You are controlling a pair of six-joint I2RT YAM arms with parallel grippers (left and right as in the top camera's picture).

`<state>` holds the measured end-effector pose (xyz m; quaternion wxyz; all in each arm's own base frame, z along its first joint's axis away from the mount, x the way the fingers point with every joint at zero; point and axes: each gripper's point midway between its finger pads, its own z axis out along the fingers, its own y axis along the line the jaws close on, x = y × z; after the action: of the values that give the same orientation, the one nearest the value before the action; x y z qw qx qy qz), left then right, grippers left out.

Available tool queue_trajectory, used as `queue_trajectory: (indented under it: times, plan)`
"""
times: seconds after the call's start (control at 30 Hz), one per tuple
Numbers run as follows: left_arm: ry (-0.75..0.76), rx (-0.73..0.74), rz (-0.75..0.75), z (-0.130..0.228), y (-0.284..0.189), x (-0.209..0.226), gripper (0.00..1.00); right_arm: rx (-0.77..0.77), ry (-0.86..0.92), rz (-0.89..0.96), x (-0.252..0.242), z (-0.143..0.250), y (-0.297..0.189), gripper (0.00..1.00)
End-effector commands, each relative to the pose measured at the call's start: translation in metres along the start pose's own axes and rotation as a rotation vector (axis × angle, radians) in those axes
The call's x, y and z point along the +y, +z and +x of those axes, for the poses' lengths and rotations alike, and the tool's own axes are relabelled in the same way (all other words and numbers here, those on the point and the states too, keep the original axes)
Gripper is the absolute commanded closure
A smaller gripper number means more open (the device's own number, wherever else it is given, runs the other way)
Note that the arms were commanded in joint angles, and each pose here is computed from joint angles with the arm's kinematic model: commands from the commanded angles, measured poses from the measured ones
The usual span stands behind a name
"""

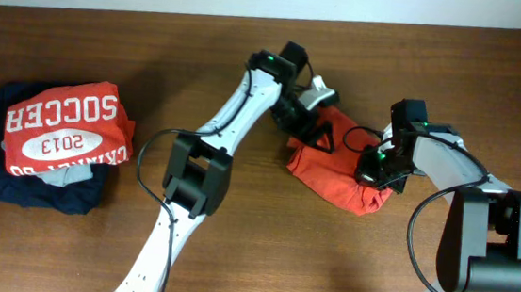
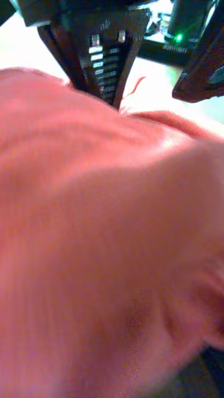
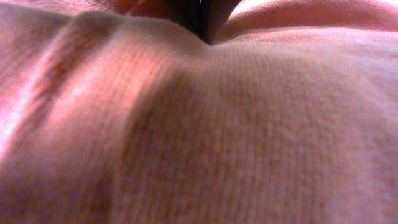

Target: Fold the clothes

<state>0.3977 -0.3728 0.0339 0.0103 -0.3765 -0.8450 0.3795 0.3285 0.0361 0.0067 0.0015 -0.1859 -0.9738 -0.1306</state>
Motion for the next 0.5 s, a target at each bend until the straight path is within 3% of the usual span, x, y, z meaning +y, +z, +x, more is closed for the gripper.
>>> queue_trajectory:
  times: [0.0,0.1,0.17,0.2,0.23,0.33,0.47]
  plan:
    - [0.010,0.069,0.048,0.013,0.033,-0.012,0.01,0.025,0.003,0.155,-0.034,0.009,0.014,0.96]
    - [0.034,0.081,0.042,0.013,0.042,-0.020,0.10,0.025,0.003,0.154,-0.034,0.009,0.014,0.96]
    - [0.050,0.081,0.044,0.012,0.046,-0.024,0.26,0.025,0.003,0.155,-0.034,0.009,0.014,0.96]
    - [0.055,0.082,0.045,0.011,0.048,-0.026,0.37,0.025,0.003,0.155,-0.034,0.009,0.014,0.96]
    - [0.059,0.086,0.046,0.012,0.050,-0.028,0.59,0.026,0.004,0.155,-0.034,0.009,0.014,0.96]
    - [0.042,0.097,0.048,0.015,0.048,-0.028,0.99,0.039,0.007,0.159,-0.035,0.013,0.012,0.96]
    - [-0.093,0.077,-0.037,0.013,-0.001,-0.007,0.99,-0.001,-0.047,0.096,-0.019,0.018,-0.021,0.96]
